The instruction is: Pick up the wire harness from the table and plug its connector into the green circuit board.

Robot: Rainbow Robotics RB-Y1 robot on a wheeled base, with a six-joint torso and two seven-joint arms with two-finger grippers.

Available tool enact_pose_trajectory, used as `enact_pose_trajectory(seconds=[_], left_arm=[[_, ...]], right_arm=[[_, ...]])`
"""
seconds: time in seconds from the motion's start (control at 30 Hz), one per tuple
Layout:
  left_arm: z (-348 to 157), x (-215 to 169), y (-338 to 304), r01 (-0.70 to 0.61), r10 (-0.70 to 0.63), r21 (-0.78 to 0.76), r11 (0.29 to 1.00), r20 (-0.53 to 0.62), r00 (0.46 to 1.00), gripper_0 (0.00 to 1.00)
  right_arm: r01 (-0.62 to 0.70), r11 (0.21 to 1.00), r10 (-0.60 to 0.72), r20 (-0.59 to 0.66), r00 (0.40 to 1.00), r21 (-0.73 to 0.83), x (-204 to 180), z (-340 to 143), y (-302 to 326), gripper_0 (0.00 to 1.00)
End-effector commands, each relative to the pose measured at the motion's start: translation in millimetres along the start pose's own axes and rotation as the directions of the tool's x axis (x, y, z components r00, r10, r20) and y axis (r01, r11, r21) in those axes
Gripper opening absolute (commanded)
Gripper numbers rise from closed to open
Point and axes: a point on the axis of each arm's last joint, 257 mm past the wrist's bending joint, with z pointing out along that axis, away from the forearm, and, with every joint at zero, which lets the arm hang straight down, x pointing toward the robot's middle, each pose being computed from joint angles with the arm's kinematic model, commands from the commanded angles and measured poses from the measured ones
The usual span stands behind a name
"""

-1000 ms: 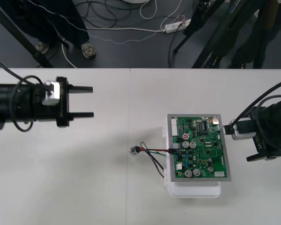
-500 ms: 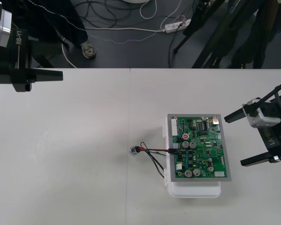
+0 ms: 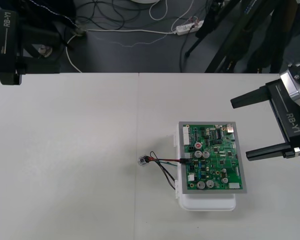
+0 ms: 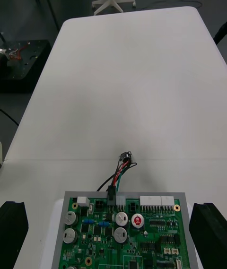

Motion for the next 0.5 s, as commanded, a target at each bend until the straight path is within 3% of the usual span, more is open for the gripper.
enact_pose_trajectory(seconds=[0.03, 0.5], left_arm=[[0.3, -23.1, -10.3, -0.117, 0.118, 0.039, 0.992, -0.003, 0.993, 0.61], [3.8, -24.4, -13.0, -0.112, 0.112, 0.044, 0.993, 0.008, 0.994, 0.61]], right_arm=[[-0.001, 1.000, 0.000, 0.041, 0.999, 0.028, -17.4, -14.2, -4.7, 1.00], [-0.003, 0.999, 0.001, 0.048, 0.999, 0.033, -15.9, -15.5, -6.8, 1.00]])
